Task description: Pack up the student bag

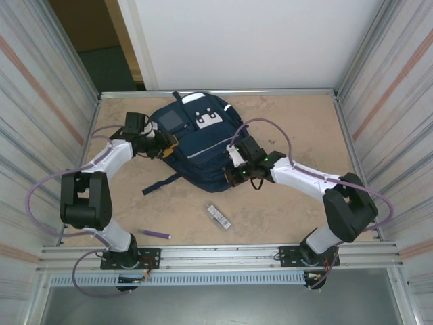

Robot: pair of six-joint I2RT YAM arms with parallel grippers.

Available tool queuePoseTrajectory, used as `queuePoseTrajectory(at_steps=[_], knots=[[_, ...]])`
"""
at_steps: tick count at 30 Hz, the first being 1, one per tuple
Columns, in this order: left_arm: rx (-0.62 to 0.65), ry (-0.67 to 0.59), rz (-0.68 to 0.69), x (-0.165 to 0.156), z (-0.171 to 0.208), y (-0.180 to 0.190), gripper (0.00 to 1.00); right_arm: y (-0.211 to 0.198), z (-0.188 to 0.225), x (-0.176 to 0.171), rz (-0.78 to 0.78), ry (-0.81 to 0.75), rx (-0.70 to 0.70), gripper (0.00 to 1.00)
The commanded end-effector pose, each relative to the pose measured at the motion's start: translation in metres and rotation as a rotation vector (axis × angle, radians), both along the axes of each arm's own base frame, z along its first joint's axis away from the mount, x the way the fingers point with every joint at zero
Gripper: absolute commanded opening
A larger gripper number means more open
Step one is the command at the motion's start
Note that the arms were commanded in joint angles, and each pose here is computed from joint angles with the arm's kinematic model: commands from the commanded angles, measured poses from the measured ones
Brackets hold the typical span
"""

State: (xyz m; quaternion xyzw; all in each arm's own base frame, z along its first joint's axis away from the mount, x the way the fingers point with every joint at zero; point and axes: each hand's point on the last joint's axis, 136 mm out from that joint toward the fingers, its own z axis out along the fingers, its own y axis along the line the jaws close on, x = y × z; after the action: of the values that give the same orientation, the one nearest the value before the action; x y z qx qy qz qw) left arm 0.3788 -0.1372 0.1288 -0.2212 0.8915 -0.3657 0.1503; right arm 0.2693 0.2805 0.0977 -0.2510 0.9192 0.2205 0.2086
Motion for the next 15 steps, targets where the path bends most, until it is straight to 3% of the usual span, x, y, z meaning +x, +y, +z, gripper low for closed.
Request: queuePoseTrajectory(at_steps=[1,6,15], knots=[[0.019,-0.010,0.013,-0.044,0.016,-0.014,0.42,0.020,0.010,-0.005,0.032,0.000,0.012,0.00],[0.040,-0.056,0.025,-0.079,0.015,-0.050,0.46,0.036,0.023,-0.012,0.079,-0.020,0.058,0.00],[0.057,-0.012,0.058,-0.082,-0.011,-0.086,0.49,0.052,0.050,-0.030,0.135,-0.032,0.152,0.00]])
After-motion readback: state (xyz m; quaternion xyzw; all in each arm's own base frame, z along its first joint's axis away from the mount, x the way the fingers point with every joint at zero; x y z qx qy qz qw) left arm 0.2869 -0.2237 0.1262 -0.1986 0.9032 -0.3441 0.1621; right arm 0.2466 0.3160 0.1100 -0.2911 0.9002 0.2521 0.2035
